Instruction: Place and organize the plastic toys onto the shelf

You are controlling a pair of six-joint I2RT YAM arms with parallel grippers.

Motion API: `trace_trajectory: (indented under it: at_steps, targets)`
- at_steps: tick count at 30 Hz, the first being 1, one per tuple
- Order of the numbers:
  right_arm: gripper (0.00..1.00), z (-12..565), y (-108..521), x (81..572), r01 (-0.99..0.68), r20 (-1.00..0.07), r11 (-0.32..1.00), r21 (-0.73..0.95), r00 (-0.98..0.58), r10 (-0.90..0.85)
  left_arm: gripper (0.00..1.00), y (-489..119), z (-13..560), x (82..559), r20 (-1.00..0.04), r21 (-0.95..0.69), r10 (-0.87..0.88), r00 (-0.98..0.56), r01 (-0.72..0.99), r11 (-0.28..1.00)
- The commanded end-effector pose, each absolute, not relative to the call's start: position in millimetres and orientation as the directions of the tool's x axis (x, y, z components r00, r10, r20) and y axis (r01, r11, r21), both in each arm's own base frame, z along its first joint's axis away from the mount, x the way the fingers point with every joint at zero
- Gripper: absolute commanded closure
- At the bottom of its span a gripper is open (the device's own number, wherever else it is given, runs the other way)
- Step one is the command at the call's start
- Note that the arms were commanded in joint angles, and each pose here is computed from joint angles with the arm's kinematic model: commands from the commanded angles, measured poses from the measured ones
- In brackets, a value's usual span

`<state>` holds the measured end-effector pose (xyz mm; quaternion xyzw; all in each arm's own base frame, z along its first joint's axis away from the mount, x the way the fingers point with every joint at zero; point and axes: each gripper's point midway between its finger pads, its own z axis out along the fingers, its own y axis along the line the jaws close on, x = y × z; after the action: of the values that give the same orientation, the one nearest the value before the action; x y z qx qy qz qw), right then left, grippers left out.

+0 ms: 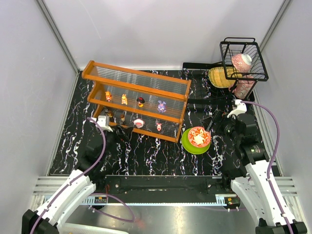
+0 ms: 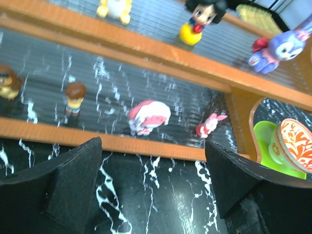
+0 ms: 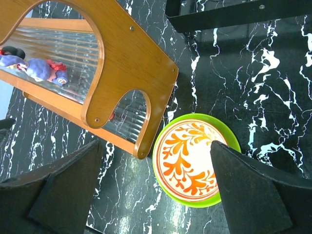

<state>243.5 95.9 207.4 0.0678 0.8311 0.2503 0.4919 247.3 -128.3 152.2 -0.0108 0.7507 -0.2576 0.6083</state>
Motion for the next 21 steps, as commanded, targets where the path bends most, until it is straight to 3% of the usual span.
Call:
trace_trajectory:
  at_steps: [1, 4, 7, 11, 12, 15, 21]
  targets:
    - [0.05, 224, 98, 247, -0.174, -0.811, 0.857, 0.485, -0.455, 0.367, 0.11, -116, 137, 244, -0.879, -0.426, -0.353, -0.322, 0.192, 0.884]
    - [0.07, 223, 97, 246, -0.172, -0.811, 0.859, 0.483, -0.458, 0.365, 0.17, -120, 122, 243, -0.853, -0.456, -0.372, -0.365, 0.174, 0.873]
    - [0.10, 224, 97, 245, -0.175, -0.812, 0.857, 0.484, -0.455, 0.366, 0.31, -125, 113, 244, -0.831, -0.488, -0.396, -0.392, 0.169, 0.856]
    - [0.13, 224, 97, 244, -0.173, -0.812, 0.856, 0.487, -0.453, 0.370, 0.59, -132, 119, 252, -0.819, -0.522, -0.431, -0.379, 0.177, 0.835]
    - [0.13, 224, 97, 243, -0.175, -0.812, 0.857, 0.485, -0.453, 0.368, 0.74, -133, 120, 253, -0.815, -0.528, -0.438, -0.380, 0.176, 0.831]
    - [0.14, 225, 97, 243, -0.180, -0.817, 0.858, 0.480, -0.448, 0.363, 1.00, -138, 118, 257, -0.792, -0.561, -0.469, -0.390, 0.163, 0.812]
    - [0.14, 225, 96, 242, -0.182, -0.818, 0.858, 0.480, -0.446, 0.363, 1.00, -146, 111, 262, -0.745, -0.629, -0.535, -0.398, 0.153, 0.762]
